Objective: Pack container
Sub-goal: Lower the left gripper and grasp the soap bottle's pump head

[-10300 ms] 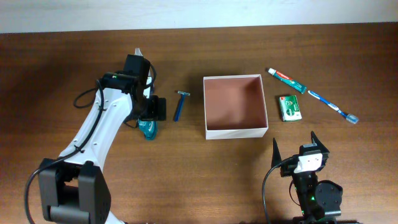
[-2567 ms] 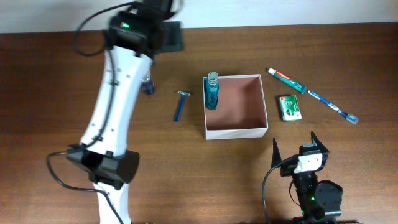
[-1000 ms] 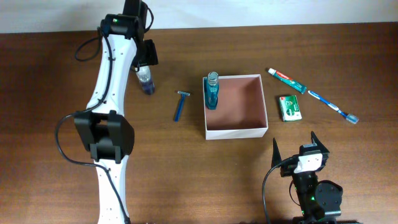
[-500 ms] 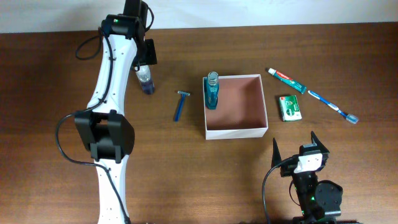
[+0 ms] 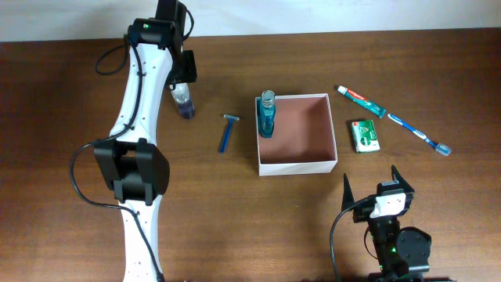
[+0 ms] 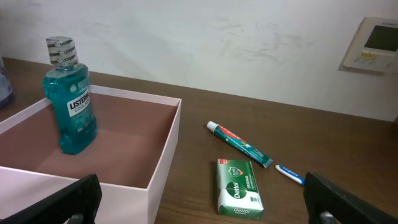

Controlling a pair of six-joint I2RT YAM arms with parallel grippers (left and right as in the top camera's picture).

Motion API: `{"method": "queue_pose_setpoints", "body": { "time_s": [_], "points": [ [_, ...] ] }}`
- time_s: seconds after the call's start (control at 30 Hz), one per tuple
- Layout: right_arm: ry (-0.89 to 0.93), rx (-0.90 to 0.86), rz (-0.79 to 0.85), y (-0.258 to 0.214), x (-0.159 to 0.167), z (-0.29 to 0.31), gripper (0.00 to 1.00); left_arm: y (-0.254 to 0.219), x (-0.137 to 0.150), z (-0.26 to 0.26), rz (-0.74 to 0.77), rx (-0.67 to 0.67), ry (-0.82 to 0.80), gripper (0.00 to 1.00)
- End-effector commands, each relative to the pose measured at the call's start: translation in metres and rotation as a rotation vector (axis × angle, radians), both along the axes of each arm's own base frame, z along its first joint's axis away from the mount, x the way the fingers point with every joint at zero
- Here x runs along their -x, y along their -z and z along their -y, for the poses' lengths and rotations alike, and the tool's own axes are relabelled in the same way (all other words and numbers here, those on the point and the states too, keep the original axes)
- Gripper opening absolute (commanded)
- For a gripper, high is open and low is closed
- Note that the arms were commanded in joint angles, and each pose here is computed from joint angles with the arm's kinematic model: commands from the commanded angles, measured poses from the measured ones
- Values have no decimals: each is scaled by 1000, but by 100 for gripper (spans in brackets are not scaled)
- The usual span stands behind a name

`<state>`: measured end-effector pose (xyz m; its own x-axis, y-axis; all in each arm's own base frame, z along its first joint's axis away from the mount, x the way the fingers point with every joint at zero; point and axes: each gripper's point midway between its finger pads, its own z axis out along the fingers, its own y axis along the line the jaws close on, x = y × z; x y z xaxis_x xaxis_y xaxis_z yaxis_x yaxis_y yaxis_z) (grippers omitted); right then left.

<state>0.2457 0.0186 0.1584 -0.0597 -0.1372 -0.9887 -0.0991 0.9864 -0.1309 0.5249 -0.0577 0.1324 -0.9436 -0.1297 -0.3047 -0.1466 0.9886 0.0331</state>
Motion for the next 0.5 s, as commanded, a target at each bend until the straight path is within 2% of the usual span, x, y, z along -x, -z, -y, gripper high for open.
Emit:
{"method": "queue_pose_setpoints", "body": {
  "time_s": [0.0,0.2,0.3,0.47],
  "points": [
    [0,0,0,1,0,-1,99,2,2,-7,-13,-29,1,44],
    [0,0,-1,2,0,-1,99,3,4,-8,-22,-34,0,43],
    [0,0,0,1,0,-1,99,3,4,-8,-22,-34,0,35],
    [0,0,-1,2,0,-1,99,3,4,-8,-21,-34,0,34]
  ]
}}
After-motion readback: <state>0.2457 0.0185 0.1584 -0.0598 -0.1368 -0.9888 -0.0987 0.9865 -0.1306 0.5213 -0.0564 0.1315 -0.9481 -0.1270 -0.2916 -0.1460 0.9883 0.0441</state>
